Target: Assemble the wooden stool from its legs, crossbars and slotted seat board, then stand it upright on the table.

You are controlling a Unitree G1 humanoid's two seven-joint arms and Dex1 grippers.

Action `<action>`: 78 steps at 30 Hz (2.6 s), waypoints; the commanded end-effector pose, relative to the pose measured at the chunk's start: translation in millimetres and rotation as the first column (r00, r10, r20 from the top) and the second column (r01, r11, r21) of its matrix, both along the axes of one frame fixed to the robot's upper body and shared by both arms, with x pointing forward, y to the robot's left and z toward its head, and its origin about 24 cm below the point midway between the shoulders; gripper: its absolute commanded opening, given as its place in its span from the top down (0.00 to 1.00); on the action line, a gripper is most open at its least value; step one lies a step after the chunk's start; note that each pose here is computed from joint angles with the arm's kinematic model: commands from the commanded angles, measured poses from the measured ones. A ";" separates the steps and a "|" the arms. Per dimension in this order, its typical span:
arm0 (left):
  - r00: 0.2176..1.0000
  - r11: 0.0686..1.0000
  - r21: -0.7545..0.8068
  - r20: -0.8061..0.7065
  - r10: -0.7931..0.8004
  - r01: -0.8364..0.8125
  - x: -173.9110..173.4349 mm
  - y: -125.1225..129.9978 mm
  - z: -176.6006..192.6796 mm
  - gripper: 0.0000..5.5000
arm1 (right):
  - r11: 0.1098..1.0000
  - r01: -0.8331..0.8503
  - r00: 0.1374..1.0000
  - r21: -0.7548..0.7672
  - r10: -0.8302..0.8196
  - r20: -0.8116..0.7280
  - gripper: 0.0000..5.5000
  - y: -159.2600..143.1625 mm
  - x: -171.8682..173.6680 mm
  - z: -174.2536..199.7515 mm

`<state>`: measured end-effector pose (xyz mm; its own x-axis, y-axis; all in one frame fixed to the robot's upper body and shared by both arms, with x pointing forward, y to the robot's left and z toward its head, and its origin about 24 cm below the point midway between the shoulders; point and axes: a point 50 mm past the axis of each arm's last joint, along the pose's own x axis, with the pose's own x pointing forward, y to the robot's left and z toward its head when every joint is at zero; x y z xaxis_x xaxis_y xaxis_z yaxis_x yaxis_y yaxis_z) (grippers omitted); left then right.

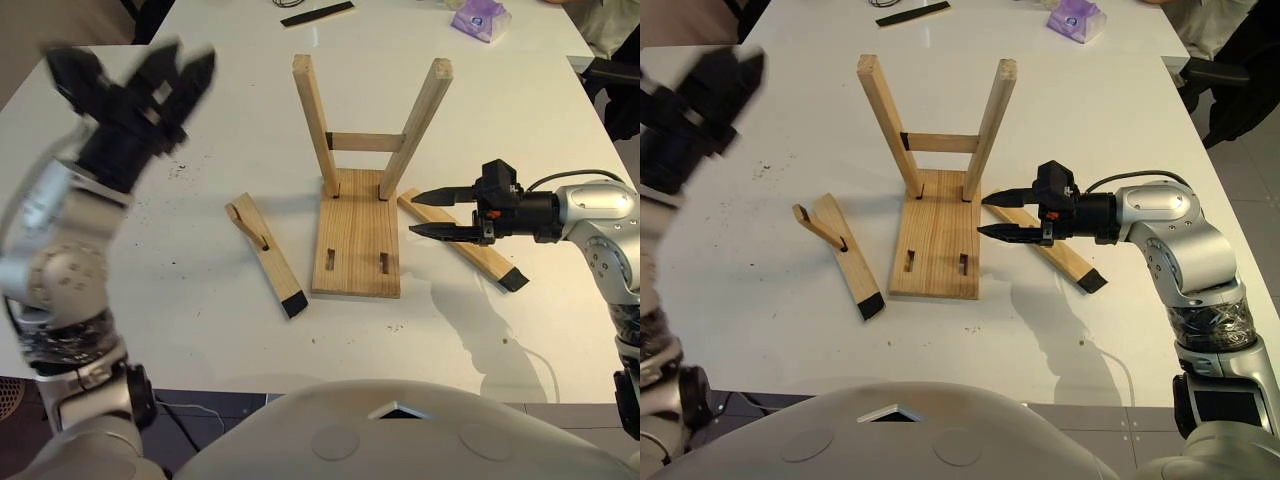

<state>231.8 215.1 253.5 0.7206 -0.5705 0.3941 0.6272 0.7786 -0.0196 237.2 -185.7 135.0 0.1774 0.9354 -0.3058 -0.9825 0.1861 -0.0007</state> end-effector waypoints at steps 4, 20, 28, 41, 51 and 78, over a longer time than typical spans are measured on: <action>0.903 0.959 0.205 -0.420 -0.094 0.195 -48.9 -67.4 -93.9 0.45 | 1.000 0.029 0.999 0.012 -0.030 0.022 0.57 -2.5 0.3 3.8; 0.641 0.942 0.318 -0.746 0.180 0.106 -114.9 -49.5 -203.8 0.45 | 0.998 0.065 0.997 -0.001 -0.065 0.032 0.57 -4.9 -2.5 5.3; 0.630 0.855 0.461 -0.743 0.227 0.237 -121.0 -8.3 -202.1 0.45 | 0.997 0.083 0.996 -0.001 -0.083 0.029 0.57 -4.3 -9.1 3.2; 0.761 0.818 0.570 -0.566 0.316 0.084 -74.7 21.3 -146.2 0.45 | 0.994 0.111 0.993 -0.007 -0.111 0.028 0.57 -6.0 -15.0 -0.1; 0.415 0.767 0.470 -0.651 0.635 -0.436 -108.4 -24.3 -167.7 0.45 | 0.993 0.121 0.993 -0.005 -0.121 0.014 0.57 -6.6 -19.4 -3.6; 0.393 0.766 0.493 -0.662 0.638 -0.413 -96.7 -32.4 -206.5 0.16 | 0.997 0.076 0.997 -0.010 -0.076 0.013 0.57 -2.7 -13.6 -3.8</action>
